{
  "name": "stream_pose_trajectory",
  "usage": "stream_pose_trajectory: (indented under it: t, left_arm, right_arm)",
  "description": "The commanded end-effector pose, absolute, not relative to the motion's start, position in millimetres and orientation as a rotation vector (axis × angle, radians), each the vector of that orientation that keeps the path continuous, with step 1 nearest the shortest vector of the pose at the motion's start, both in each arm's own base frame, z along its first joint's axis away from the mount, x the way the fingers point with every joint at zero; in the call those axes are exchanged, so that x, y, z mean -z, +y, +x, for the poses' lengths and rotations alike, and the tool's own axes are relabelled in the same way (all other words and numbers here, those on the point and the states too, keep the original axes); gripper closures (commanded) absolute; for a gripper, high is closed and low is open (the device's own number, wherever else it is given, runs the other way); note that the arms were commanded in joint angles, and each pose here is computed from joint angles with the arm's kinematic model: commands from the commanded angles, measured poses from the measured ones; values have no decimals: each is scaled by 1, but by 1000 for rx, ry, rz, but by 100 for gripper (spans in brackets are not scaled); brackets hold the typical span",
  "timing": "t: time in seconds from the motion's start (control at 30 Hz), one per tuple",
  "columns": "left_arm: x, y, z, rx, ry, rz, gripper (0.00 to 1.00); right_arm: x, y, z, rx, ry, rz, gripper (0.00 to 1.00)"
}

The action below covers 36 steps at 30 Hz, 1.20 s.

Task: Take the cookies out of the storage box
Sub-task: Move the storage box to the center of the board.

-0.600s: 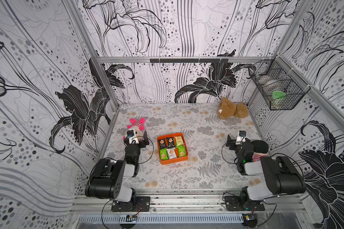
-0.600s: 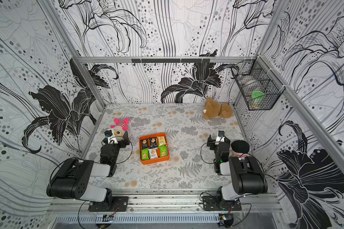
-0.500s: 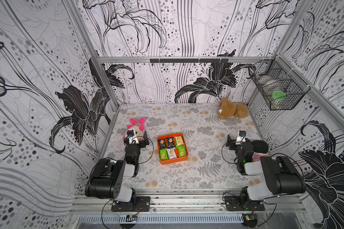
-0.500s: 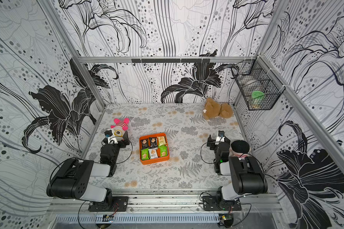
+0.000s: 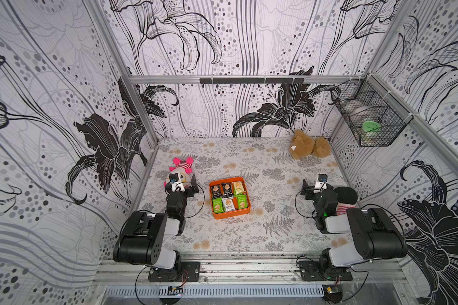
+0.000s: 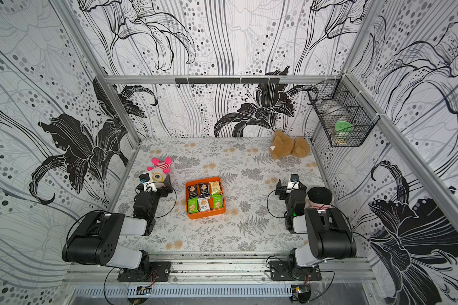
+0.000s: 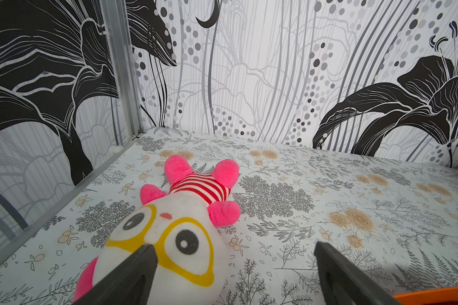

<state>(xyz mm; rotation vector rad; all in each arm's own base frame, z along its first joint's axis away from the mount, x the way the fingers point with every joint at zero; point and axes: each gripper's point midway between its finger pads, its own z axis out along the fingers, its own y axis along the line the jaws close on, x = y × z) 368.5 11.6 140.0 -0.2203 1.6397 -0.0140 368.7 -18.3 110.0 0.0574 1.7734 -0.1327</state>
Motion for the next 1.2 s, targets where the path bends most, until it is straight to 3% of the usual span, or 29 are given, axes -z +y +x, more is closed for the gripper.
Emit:
stream_pose_trajectory:
  t: [0.0, 0.2, 0.43, 0.57, 0.77, 0.93, 1.17]
  left_arm:
    - [-150, 12, 370, 18, 1601, -213, 3]
    - [-169, 20, 377, -34, 1635, -260, 3]
    - [-220, 18, 379, 57, 1689, -429, 3]
    - [-224, 5, 380, 91, 1836, -486, 2]
    - [-196, -22, 362, 194, 2067, -557, 3]
    - [-167, -54, 337, 345, 2150, -622, 3]
    - [-125, -73, 310, 439, 2274, -714, 3]
  right_arm:
    - [-117, -17, 372, 130, 1751, 37, 5]
    - [-155, -35, 381, 197, 1788, 150, 5]
    - [-200, -21, 393, 0, 2037, 324, 2]
    - [-212, 17, 379, -121, 2158, 322, 0]
    - [-221, 100, 347, -350, 2343, 224, 11]
    - [-206, 155, 317, -413, 2423, 151, 16]
    - [-156, 246, 289, -443, 2577, -104, 30]
